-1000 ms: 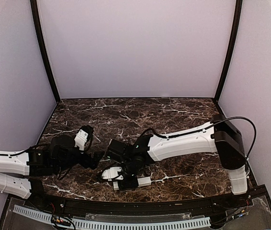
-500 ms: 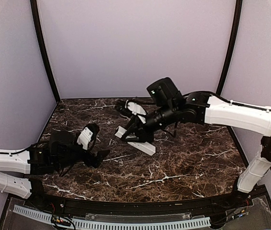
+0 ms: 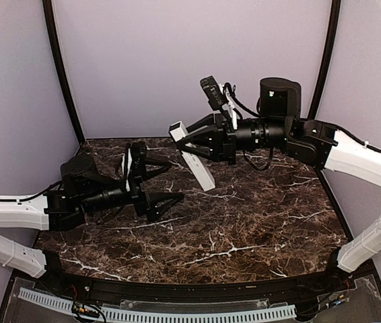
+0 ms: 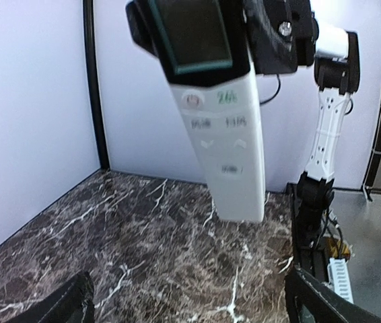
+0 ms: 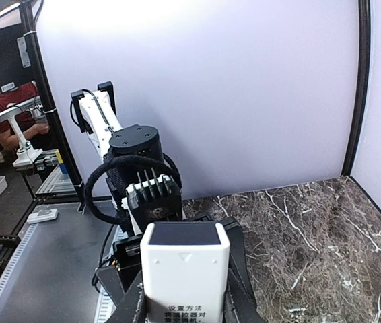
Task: Load the batteries into the remote control
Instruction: Pass from the right arm to the left
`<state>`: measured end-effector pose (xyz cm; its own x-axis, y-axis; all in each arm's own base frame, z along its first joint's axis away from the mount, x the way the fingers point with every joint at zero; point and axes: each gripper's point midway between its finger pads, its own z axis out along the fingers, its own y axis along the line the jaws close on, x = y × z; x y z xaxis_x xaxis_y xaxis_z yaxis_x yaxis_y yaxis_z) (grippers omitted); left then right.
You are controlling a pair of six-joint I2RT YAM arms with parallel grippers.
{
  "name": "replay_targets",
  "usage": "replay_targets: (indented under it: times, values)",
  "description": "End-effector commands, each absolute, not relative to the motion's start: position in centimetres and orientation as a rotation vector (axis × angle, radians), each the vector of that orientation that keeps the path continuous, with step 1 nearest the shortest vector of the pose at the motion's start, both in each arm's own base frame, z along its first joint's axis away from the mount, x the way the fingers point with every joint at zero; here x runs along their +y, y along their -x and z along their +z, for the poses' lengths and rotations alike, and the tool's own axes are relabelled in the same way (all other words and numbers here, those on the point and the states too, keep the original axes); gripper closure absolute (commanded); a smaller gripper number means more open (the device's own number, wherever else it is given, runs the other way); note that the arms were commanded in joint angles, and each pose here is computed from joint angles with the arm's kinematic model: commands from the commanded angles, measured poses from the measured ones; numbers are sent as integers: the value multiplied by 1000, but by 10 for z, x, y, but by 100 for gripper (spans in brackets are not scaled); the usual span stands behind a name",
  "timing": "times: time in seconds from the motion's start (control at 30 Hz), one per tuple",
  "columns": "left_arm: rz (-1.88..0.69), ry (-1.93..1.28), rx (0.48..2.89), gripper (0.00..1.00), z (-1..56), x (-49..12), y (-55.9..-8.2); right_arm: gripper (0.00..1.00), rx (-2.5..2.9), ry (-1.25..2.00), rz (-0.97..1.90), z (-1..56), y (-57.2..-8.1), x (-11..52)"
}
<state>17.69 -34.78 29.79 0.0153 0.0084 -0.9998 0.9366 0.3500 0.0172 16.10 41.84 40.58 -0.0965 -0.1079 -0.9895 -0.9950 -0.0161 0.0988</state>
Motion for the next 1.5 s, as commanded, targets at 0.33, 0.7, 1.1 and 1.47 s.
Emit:
replay_targets:
  times: [0.33, 0.7, 1.1, 1.47]
  values:
    - [-1274, -829, 1209, 30, 366, -380, -169, 100, 1245, 1187, 1338, 434, -153, 412]
    - [-1291, -864, 1207, 49, 359, -396, -163, 100, 1263, 1176, 1324, 429, -157, 412]
    - [-1263, -877, 1207, 98, 355, -394, -162, 100, 1290, 1186, 1332, 420, -155, 411]
    - [-921, -786, 1696, 100, 289, -378, -211, 1, 1636, 944, 1082, 396, -219, 367]
